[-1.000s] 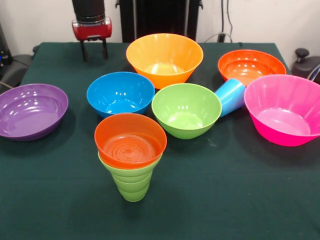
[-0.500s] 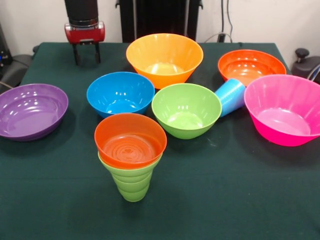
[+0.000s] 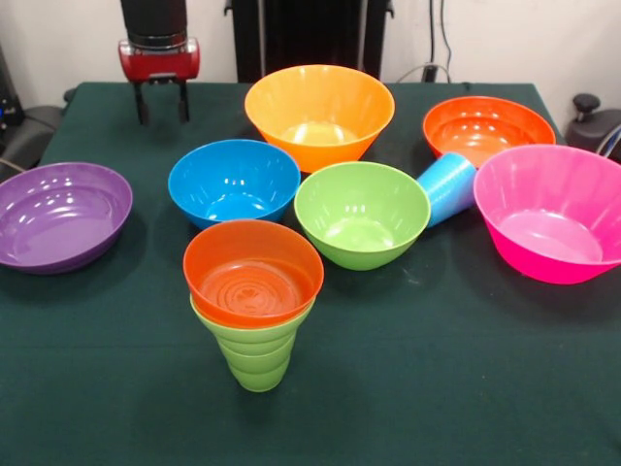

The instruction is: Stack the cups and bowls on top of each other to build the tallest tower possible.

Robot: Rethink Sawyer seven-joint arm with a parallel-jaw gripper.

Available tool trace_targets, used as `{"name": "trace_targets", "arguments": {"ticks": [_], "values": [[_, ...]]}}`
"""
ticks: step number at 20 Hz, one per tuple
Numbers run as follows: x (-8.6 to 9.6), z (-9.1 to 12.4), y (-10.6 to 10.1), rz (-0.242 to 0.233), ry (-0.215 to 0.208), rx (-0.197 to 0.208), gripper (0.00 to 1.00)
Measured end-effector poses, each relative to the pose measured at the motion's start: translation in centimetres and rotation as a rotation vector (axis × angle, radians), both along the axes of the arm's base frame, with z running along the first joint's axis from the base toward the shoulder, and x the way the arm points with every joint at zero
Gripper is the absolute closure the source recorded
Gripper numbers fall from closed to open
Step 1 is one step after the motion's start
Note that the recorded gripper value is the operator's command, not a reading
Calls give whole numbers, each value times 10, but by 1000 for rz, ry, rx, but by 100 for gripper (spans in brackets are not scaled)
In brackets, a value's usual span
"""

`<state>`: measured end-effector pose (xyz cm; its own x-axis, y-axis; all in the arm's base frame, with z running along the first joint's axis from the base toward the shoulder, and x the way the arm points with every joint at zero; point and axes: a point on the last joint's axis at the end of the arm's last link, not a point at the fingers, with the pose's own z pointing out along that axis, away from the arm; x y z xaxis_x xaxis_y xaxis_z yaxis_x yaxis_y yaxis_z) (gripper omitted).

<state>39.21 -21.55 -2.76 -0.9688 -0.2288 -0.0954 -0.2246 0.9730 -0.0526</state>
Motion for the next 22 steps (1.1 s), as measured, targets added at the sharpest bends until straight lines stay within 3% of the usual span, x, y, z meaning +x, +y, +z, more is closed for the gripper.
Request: {"name": "trace_targets", "arguments": {"ticks": [5,8,14,18,22], "values": [[32,15,27,36,23,-14,0],[61,24,55,68,37,-29,0],[113,29,92,108,14,-48,0],[138,28,95,100,-2,-54,0],[160,28,83,70,-5,-61,0]]}}
